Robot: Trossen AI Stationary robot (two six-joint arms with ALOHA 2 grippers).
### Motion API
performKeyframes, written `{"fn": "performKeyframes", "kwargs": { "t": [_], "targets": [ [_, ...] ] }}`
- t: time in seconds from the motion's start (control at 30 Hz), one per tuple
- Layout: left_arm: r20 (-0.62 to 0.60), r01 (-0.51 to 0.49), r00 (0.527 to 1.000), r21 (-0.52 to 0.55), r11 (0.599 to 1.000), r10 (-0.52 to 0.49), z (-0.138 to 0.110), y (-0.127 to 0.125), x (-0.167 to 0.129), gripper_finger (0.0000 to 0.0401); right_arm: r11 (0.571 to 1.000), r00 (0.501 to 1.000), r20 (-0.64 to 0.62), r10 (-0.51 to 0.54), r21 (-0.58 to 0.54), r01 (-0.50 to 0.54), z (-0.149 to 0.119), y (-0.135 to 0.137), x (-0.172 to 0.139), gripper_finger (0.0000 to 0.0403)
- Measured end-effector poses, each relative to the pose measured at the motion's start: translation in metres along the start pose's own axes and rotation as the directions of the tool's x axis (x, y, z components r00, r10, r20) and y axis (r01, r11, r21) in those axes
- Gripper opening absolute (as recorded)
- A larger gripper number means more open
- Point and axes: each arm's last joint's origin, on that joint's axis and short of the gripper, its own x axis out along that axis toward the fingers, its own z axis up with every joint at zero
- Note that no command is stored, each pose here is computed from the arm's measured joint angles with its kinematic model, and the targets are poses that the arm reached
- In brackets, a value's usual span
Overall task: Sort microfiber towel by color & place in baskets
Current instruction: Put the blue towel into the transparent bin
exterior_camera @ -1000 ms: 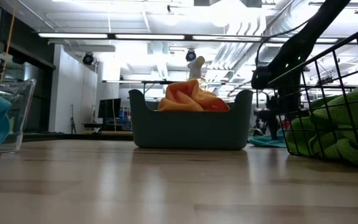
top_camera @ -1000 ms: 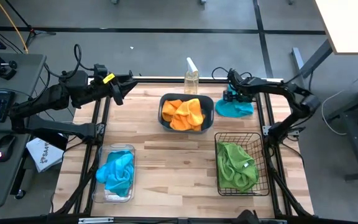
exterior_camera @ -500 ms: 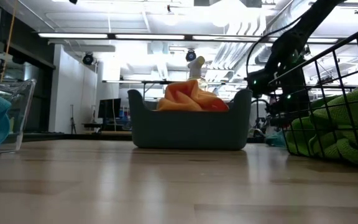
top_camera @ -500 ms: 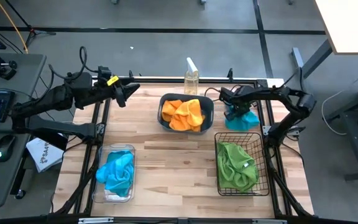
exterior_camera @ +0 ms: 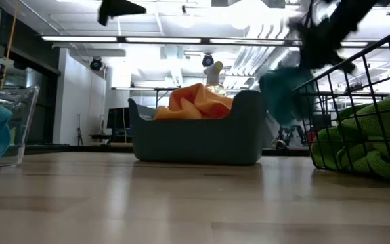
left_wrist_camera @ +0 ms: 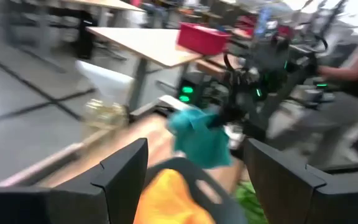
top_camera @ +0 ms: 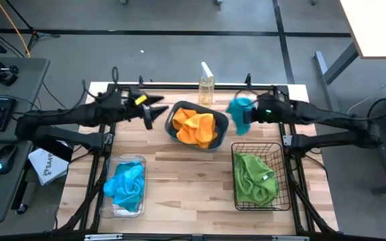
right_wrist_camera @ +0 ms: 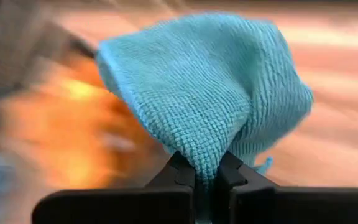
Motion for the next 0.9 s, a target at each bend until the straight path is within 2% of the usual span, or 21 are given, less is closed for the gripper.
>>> {"fn": "performKeyframes", "kwargs": {
  "t": [0.03, 0.1, 0.2, 0.3, 0.43, 0.6, 0.7, 0.77, 0.9],
  "targets": [
    [0.002, 0.027, 1.0, -0.015, 1.0, -0.027, -0.005, -0.001, 0.005, 0.0255, 0.996, 0.994, 0.062, 0.09, 0.016, -0.091, 0.0, 0.007, -0.01, 0.0003],
    [0.015, 0.089, 0.996, -0.051, 0.995, -0.088, -0.014, -0.003, 0.017, 0.0255, 0.965, 0.95, 0.18, 0.256, 0.012, -0.262, 0.001, 0.02, -0.029, 0.0002],
    [0.01, 0.181, 0.983, -0.074, 0.981, -0.181, -0.022, -0.01, 0.037, 0.0255, 0.876, 0.829, 0.299, 0.472, -0.052, -0.48, 0.004, 0.042, -0.049, 0.0002],
    [0.023, 0.27, 0.963, -0.078, 0.96, -0.269, -0.027, -0.017, 0.057, 0.0255, 0.784, 0.71, 0.354, 0.609, -0.132, -0.606, 0.004, 0.064, -0.058, 0.0001],
    [0.002, 0.337, 0.941, -0.078, 0.938, -0.338, -0.027, -0.027, 0.079, 0.0255, 0.704, 0.604, 0.386, 0.698, -0.213, -0.678, -0.002, 0.091, -0.054, 0.0001],
    [-0.028, 0.372, 0.927, -0.069, 0.926, -0.375, -0.026, -0.035, 0.097, 0.0255, 0.6, 0.477, 0.395, 0.785, -0.294, -0.744, -0.014, 0.119, -0.048, 0.0001],
    [-0.031, 0.406, 0.912, -0.061, 0.912, -0.409, -0.023, -0.039, 0.101, 0.0255, 0.562, 0.445, 0.376, 0.813, -0.302, -0.77, -0.025, 0.131, -0.041, 0.0],
    [-0.038, 0.432, 0.9, -0.057, 0.9, -0.434, -0.022, -0.042, 0.103, 0.0255, 0.552, 0.441, 0.363, 0.821, -0.304, -0.777, -0.031, 0.138, -0.034, 0.0],
    [-0.035, 0.521, 0.852, -0.041, 0.852, -0.523, -0.019, -0.049, 0.106, 0.0255, 0.522, 0.418, 0.345, 0.84, -0.304, -0.797, -0.041, 0.147, -0.026, 0.0]
  ]
}}
